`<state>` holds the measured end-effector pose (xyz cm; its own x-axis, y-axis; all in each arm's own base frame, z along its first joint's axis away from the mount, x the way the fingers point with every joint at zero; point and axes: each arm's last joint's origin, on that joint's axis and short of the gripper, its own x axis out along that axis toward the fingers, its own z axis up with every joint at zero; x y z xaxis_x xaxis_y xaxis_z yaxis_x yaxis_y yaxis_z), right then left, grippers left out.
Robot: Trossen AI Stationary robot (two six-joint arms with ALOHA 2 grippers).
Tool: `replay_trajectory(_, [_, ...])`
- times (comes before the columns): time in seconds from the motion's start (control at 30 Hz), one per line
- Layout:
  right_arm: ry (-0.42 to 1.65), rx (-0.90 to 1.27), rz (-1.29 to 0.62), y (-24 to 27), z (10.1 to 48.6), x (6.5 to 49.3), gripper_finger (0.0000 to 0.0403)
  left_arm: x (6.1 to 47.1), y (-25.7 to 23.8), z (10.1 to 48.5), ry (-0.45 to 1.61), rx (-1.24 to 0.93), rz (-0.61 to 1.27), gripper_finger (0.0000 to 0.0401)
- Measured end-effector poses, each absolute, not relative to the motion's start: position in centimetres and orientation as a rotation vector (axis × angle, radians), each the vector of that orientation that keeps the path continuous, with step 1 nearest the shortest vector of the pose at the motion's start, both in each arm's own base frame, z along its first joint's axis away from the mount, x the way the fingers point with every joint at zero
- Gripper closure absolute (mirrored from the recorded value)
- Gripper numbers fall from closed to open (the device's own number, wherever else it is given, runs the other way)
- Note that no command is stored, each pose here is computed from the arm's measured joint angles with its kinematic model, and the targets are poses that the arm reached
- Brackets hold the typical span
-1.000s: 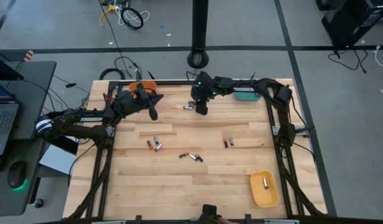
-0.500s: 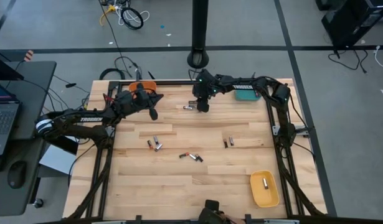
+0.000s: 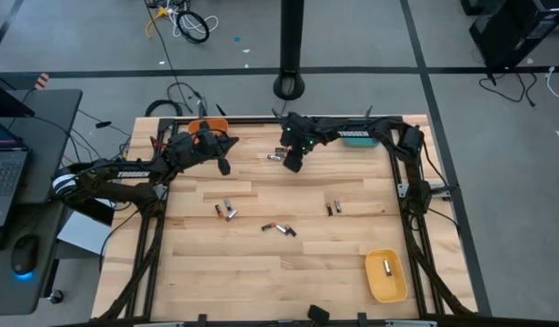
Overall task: Sort batteries
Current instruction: Put the black-orange battery into the orange bin
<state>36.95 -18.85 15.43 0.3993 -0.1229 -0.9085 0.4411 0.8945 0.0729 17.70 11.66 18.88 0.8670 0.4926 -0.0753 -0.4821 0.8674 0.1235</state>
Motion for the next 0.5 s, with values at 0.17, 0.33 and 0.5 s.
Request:
replay_trajectory(0.17, [1.099, 0.394, -0.432, -18.21, 15.29, 37.31, 0.0239, 17.71, 11.66, 18.89, 0.106, 0.108, 0.511, 0.0391])
replay_trajectory(0.33, [1.107, 0.419, -0.483, -17.95, 14.67, 37.53, 0.0241, 17.71, 11.66, 18.87, 0.112, 0.124, 0.51, 0.0391])
replay_trajectory(0.5, [1.112, 0.417, -0.54, -18.01, 14.6, 37.44, 0.0242, 17.71, 11.66, 18.86, 0.113, 0.124, 0.509, 0.0391])
